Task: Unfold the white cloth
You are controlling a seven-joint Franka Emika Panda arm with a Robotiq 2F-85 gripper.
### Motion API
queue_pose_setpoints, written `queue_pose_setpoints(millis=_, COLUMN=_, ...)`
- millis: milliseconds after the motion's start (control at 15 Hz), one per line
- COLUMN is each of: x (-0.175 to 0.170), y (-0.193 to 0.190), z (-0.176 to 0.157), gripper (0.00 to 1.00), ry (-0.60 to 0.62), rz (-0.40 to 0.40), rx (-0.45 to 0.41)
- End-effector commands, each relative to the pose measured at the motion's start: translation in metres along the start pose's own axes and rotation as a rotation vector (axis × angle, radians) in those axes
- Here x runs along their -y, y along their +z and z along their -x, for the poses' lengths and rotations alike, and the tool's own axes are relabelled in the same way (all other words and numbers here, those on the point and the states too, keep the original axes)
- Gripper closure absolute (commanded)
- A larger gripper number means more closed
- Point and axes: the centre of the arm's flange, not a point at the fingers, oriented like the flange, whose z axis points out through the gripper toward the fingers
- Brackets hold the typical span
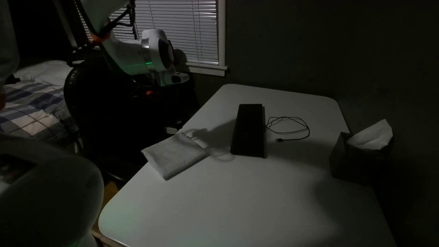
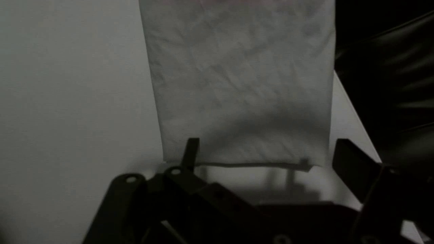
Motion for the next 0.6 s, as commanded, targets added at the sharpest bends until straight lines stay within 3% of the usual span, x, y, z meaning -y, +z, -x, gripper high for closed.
queue_pose_setpoints(millis=0, x=0.032, y=0.017, z=-0.019, gripper=0.00, ry=-0.031, rz=0.051, rx=-0.026)
queue_pose_setpoints(millis=267, x=0.045, y=0.036, z=-0.029, gripper=0.00, ry=-0.043, rz=0.084, rx=-0.068)
queue_pose_setpoints(millis=533, x=0.051, y=0.050, z=-0.037, gripper=0.03, ry=-0.052, rz=0.086, rx=-0.056)
